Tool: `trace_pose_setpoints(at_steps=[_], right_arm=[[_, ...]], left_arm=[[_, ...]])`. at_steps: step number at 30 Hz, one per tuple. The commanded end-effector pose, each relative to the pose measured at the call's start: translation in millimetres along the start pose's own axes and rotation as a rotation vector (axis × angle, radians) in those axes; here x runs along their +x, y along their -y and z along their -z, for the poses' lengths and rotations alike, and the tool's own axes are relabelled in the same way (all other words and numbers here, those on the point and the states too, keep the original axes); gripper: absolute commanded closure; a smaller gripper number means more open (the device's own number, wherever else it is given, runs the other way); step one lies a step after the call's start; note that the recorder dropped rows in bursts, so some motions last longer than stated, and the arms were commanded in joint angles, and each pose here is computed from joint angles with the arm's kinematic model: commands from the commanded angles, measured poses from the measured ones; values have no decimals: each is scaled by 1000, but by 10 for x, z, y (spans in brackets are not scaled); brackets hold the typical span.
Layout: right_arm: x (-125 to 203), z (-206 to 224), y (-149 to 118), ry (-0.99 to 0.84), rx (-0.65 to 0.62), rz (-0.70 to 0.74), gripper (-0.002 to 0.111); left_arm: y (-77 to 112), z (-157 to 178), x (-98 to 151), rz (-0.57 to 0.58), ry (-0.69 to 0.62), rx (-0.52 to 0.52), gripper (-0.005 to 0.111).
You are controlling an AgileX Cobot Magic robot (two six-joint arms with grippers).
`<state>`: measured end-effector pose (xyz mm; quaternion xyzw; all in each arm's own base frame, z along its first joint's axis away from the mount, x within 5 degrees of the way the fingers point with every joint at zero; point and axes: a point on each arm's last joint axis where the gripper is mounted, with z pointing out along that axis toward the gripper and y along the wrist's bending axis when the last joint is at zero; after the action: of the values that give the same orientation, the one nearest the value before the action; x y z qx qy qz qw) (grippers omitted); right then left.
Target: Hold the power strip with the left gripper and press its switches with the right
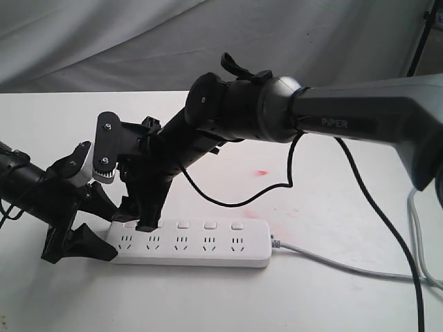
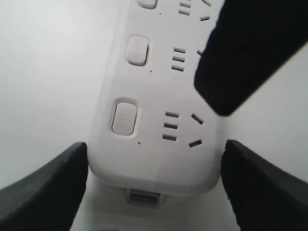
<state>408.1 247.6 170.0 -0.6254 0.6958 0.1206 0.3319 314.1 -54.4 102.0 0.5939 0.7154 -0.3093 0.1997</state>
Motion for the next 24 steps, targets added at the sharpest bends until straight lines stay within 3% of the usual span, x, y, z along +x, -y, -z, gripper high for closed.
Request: trace_pose_setpoints(at_steps=[1,9,24], right_arm=[[151,117,106,-27,-8,-43,33],[354,100,148,-59,41,-82,33],[491,-86,91,-81,-1,-105,33]], left_arm=[[-14,-7,-11,-12,-6,-8,84],[-14,-7,-11,-12,-6,-8,84],[-14,-7,-11,-12,-6,-8,84]])
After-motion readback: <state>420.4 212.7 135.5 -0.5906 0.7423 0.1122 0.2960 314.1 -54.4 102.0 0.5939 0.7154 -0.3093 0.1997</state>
